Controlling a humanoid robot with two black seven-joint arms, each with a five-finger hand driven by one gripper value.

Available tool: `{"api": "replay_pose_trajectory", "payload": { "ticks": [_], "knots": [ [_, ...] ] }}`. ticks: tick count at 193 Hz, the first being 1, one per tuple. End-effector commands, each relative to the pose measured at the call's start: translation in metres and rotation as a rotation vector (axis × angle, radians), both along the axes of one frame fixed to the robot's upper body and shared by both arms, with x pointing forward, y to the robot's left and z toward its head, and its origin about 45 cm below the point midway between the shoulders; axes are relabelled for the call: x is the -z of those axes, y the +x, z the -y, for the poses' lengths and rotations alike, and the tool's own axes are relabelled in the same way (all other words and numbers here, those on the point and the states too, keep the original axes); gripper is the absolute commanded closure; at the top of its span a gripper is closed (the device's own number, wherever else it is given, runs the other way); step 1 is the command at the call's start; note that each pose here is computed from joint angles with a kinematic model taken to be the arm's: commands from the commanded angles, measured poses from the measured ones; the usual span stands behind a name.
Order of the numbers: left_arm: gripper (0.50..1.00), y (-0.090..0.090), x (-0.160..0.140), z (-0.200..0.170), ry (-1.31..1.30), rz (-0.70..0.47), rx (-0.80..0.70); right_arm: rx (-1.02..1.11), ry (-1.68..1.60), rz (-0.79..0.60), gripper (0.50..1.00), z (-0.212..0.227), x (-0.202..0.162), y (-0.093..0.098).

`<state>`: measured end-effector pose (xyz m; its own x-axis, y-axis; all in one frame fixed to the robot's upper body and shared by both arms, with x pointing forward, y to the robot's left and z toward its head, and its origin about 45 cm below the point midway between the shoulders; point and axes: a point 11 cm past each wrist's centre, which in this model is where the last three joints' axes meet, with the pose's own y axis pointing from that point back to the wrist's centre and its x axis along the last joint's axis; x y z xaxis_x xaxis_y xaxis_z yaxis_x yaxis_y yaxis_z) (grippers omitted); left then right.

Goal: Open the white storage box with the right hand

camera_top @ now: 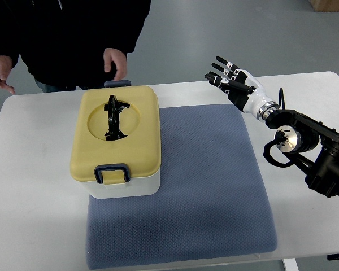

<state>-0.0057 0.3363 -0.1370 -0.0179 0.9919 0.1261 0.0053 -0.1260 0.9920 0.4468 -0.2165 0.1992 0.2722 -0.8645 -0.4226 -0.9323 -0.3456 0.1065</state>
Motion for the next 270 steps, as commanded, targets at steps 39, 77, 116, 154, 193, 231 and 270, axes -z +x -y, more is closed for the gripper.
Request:
{"api": "replay_pose_trajectory", "payload": {
  "ticks": [39, 77, 116, 154, 193, 231, 270],
  "knots": [
    [0.5, -0.0011, -0.0002, -0.002, 0.008, -0.002, 0.001, 0.0, 0.0, 0.0, 0.57, -0.0003, 0.0002, -0.0001],
    [0.5, -0.0003, -0.0002, -0.0018, 0.007, -0.002, 0.004, -0.001, 0.0, -0.001, 0.57, -0.0003, 0.0009, -0.0005],
    [0.5, -0.0013, -0.0002, -0.0024, 0.008, -0.003, 0.004, 0.0, 0.003, -0.006, 0.57, -0.0004, 0.003, -0.0017],
    [0.5, -0.0013, -0.0002, -0.0024, 0.008, -0.003, 0.004, -0.011, 0.012, -0.009, 0.57, -0.0054, 0.0051, -0.0036],
    [0.5, -0.0003, -0.0003, -0.0023, 0.008, -0.002, 0.004, -0.023, 0.021, -0.013, 0.57, -0.0081, 0.0076, -0.0057],
    [0.5, -0.0013, -0.0002, -0.0024, 0.008, -0.003, 0.004, -0.035, 0.024, -0.004, 0.57, -0.0068, 0.0053, -0.0054],
    [0.5, -0.0013, -0.0002, -0.0023, 0.008, -0.003, 0.004, -0.041, 0.024, 0.0, 0.57, -0.0041, 0.0049, -0.0058]
  ]
}}
